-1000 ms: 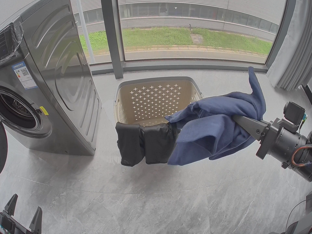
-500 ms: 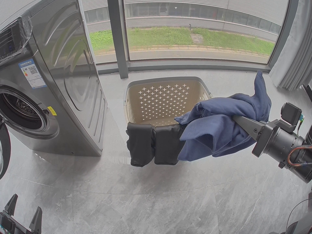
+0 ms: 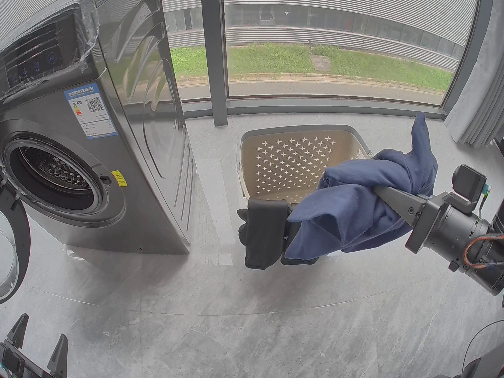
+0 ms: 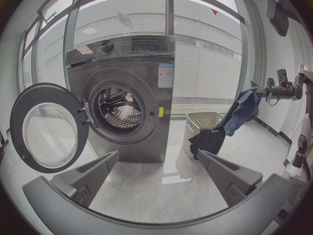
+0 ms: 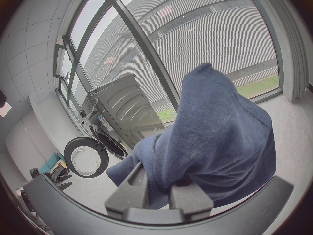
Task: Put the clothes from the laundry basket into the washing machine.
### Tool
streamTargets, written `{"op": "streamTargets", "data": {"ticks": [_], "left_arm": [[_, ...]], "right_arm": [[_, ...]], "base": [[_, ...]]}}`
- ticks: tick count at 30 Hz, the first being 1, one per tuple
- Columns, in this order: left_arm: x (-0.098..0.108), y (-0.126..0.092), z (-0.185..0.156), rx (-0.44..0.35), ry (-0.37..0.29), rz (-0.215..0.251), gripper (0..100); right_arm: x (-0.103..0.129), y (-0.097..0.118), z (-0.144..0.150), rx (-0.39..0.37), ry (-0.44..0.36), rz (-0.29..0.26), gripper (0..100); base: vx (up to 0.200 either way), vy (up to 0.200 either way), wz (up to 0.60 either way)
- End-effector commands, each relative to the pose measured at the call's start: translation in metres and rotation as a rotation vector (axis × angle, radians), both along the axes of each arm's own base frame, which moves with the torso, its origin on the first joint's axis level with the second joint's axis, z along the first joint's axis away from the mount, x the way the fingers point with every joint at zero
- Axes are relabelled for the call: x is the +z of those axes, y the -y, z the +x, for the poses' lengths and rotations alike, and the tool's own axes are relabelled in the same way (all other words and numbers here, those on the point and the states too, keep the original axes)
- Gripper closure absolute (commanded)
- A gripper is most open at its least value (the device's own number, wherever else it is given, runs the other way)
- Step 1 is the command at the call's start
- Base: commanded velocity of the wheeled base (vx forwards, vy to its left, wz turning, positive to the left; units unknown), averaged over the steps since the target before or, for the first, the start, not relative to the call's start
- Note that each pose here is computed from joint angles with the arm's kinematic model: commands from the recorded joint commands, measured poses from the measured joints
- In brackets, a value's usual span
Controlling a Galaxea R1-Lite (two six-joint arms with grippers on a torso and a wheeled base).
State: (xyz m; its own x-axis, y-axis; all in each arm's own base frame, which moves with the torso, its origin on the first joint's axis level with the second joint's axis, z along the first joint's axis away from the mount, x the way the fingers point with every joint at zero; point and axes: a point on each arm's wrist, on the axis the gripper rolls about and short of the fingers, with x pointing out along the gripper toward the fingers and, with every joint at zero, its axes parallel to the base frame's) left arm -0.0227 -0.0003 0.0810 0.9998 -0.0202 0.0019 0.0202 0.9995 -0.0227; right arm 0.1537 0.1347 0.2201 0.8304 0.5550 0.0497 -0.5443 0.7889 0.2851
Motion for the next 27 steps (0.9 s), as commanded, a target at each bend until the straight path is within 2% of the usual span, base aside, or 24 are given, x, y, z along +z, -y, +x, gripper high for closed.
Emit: {"op": "streamTargets", "data": {"ticks": [1,11,17,27], "left_arm": [[-0.0052,0.0,0.0002,-0.001,-0.002,0.0,0],[-0.0052,0.0,0.0002,0.0,-0.002,0.001,0],[-0.0053,0.0,0.0002,-0.001,-0.003,0.001,0],[-0.0052,0.0,0.0002,-0.001,-0.002,-0.003,0]], "right_arm": [[-0.0008,-0.0004,0.0001,0.003,-0.002,-0.002,100],[-0.0015,-0.0006,0.0002,0.006,-0.004,-0.004,100],[-0.0015,-0.0006,0.0002,0.009,-0.004,-0.004,100],[-0.0015,-0.0006,0.0002,0.01,-0.005,-0.003,100]], "base": [[0.0,0.2,0.0],[0.0,0.2,0.0],[0.0,0.0,0.0],[-0.2,0.0,0.0]]}}
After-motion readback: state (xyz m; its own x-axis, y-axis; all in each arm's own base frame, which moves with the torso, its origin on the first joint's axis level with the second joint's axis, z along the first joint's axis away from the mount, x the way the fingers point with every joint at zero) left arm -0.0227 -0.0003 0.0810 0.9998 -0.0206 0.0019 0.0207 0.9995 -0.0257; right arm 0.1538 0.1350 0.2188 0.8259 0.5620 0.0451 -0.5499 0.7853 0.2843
